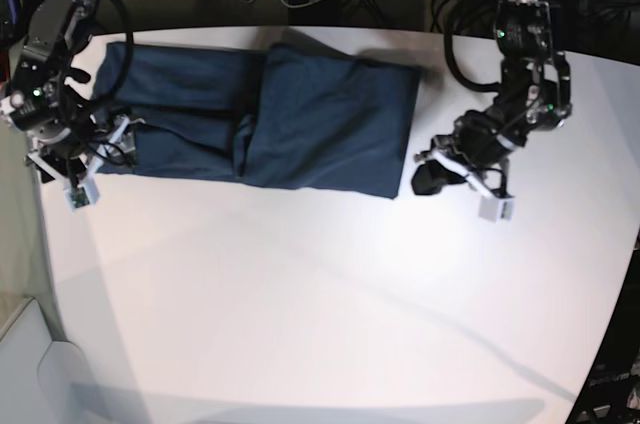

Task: Layout the t-shirt on the table in an organized manner, then fold the t-shirt properly
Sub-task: 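Lay the folded end down and press it flat with the left gripper, then lift the strip's end with the right gripper and fold it toward the left gripper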

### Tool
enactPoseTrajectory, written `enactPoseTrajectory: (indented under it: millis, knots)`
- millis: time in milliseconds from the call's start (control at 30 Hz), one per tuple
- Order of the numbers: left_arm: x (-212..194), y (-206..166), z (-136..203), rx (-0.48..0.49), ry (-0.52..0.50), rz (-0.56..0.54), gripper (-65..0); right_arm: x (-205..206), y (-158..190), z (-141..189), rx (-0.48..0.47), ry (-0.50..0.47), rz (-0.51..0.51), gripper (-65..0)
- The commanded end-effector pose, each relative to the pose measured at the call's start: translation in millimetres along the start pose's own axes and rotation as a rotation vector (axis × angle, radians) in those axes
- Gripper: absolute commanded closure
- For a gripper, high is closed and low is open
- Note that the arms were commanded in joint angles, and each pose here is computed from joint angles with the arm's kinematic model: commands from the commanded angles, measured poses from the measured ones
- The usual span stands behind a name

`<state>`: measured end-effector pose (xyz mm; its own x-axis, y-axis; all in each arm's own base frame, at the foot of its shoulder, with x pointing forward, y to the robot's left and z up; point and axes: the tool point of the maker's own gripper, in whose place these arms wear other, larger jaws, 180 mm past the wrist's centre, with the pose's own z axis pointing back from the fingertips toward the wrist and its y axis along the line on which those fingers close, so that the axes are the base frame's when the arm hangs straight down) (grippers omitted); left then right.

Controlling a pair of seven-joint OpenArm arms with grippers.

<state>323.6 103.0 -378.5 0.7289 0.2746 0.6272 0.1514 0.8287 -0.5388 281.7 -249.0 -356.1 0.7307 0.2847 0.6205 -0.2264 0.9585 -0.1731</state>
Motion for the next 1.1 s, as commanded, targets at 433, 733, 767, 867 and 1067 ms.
enactPoseTrajectory:
  millis: [433, 733, 767, 867, 1067]
  knots:
    - [-53.4, 14.8, -48.8, 0.134, 0.215, -0.138, -0.1, -12.7, -9.5, 5.5, -0.032, 0.017, -0.089, -49.3]
    - [-84.4, 38.7, -29.2, 0.185, 0.255, -0.083, -0.1, -65.2, -16.5, -11.5, -0.008, 0.13, -0.231, -49.3]
    - [-86.8, 41.0, -27.0, 0.19, 0.256, -0.075, -0.1, -68.5, -15.8, -13.0, -0.004, 0.137, -0.239, -49.3]
    - [-88.3, 43.2, -20.2, 0.199, 0.248, -0.069, -0.1, -73.9, -14.8, -15.7, 0.005, 0.151, -0.247, -49.3]
    - [-84.7, 35.8, -11.9, 0.194, 0.224, -0.092, -0.1, -64.8, -14.0, -26.6, 0.027, 0.138, -0.266, -49.3]
